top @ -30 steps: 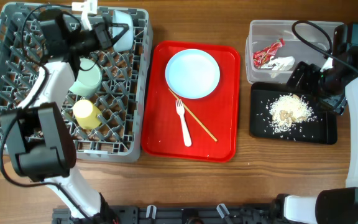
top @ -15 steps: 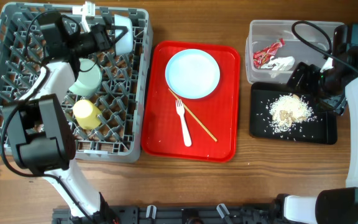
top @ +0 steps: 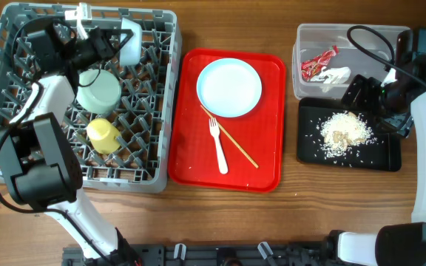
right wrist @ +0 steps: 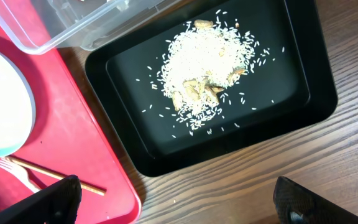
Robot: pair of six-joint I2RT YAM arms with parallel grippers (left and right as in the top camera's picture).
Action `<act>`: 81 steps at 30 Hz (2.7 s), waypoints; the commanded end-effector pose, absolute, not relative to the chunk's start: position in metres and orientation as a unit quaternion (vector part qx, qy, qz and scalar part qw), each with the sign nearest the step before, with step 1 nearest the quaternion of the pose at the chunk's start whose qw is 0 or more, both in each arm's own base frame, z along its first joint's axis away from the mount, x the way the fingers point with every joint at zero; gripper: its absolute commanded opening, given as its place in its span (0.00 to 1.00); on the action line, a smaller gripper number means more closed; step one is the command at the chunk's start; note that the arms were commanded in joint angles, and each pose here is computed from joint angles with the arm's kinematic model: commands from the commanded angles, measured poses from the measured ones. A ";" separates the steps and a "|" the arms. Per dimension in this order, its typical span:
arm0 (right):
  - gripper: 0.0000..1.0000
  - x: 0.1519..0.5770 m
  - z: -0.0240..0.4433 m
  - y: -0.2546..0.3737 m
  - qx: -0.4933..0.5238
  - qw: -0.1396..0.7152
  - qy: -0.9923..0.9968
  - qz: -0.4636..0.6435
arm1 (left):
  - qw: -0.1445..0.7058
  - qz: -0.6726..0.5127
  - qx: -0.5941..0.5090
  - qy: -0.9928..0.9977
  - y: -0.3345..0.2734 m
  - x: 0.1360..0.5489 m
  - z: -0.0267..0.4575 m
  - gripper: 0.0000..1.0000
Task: Sort waste into correct bins and load items into the dishwasher rack
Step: 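Carry the light-blue bowl to the rack and set it down with left gripper, then reach the left gripper to the red tray and grasp the white fork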
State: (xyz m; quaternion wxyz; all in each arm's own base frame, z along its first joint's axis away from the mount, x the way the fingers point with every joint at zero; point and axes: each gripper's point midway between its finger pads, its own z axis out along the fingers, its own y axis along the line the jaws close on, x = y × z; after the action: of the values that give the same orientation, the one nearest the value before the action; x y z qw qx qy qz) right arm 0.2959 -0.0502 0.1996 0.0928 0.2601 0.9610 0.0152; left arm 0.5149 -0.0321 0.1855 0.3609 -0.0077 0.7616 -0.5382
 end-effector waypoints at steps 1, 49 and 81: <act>1.00 0.295 0.208 -0.053 0.255 0.108 0.961 0.009 | 0.354 -0.557 0.007 0.751 -0.035 0.512 0.186 0.04; 1.00 0.294 0.208 -0.049 0.254 0.104 0.961 0.020 | 0.368 -0.472 -0.135 0.790 0.033 0.528 0.148 1.00; 1.00 0.295 0.208 -0.049 0.244 0.105 0.964 0.019 | 0.195 -0.180 -0.081 0.961 -0.128 0.364 0.175 1.00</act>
State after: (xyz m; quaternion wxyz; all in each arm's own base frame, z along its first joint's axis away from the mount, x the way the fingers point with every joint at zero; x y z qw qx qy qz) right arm 0.2944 -0.0491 0.1993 0.0892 0.2578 0.9619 0.0170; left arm 0.3865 -0.0962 0.1837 0.2146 -0.1371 0.9424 -0.2170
